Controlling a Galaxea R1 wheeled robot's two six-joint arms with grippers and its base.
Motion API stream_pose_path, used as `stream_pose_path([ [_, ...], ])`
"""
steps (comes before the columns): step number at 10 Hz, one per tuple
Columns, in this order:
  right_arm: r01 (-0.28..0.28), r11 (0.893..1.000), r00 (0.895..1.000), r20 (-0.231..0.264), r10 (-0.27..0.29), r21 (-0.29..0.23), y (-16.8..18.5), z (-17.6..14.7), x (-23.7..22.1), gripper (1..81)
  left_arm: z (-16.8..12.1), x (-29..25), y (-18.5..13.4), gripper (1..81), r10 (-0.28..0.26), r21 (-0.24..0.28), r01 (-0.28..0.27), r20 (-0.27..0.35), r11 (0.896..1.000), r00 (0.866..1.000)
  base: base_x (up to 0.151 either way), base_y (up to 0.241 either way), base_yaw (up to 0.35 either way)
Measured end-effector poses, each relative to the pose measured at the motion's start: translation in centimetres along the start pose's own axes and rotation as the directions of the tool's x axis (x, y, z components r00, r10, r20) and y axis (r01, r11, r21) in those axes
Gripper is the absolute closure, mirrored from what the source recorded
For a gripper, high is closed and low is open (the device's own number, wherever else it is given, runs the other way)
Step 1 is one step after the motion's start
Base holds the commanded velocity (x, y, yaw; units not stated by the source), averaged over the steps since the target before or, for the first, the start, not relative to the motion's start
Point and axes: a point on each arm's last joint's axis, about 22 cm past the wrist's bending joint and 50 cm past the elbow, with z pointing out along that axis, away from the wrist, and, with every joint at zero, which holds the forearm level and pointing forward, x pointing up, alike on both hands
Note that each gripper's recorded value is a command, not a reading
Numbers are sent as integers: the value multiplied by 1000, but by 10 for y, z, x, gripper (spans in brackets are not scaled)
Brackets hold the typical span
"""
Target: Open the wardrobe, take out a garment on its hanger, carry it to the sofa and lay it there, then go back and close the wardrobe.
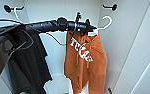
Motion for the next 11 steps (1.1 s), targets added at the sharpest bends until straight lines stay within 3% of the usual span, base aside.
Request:
stream_pose_path([
  [5,1,1000,1000,-2,-1,2,-1,0,1,10,-2,-8,2,811,1,-5,-1,13,1000,1000,-102,0,0],
  [11,0,1000,1000,1,0,1,0,0,-3,10,11,-40,-12,811,-38,-28,39,37,999,999,-118,0,0],
])
